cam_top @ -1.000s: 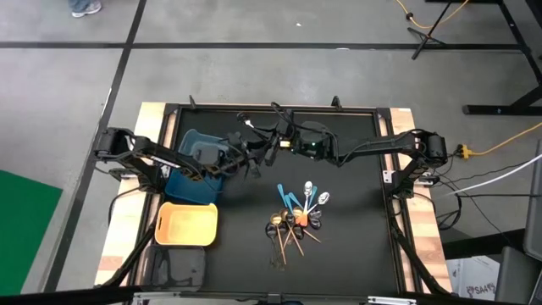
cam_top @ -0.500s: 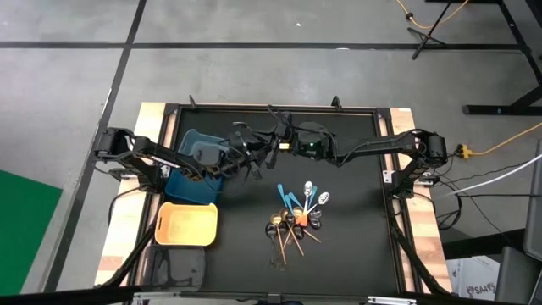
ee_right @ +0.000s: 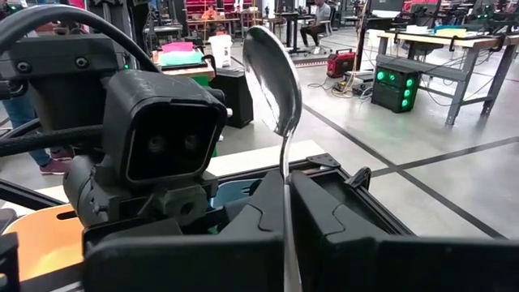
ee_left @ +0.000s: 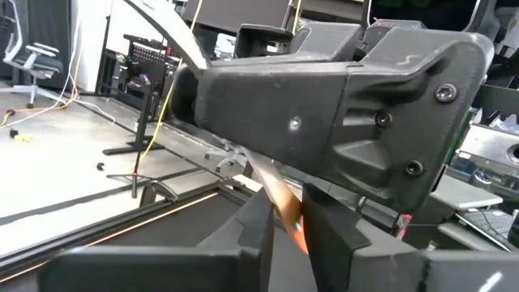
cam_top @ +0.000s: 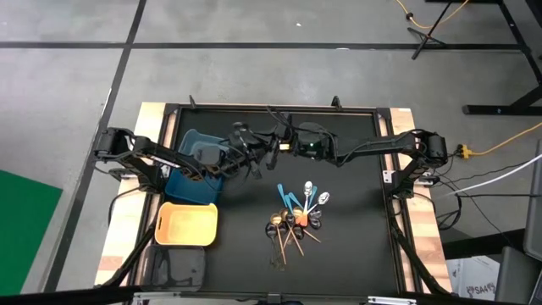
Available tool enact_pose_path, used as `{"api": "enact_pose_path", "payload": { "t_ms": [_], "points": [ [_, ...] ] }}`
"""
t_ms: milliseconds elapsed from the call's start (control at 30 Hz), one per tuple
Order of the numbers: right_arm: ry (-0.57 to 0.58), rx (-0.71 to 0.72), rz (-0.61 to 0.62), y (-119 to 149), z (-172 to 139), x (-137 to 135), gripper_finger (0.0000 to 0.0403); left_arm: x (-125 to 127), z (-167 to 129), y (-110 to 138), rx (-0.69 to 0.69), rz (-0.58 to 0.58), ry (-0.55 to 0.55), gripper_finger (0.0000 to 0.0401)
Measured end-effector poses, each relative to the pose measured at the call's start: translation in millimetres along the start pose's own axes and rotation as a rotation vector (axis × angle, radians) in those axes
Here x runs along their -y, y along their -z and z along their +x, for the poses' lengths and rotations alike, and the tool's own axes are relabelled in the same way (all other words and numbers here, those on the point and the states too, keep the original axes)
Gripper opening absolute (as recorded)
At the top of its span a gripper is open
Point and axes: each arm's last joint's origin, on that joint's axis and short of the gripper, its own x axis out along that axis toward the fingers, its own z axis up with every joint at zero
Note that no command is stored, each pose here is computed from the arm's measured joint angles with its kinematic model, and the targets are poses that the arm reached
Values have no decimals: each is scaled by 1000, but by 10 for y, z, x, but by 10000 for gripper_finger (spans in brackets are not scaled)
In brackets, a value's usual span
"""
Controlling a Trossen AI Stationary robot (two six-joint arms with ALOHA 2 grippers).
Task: Sort silverware by color (type)
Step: Put the orange spoon into the light green bin
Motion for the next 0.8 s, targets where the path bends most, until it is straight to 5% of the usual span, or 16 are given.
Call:
{"api": "enact_pose_path", "payload": {
  "t_ms": [800],
  "points": [
    [-9,2,-11,-7,-5,-6,22,-6,0,2,-1,-2,-9,6]
  ]
}}
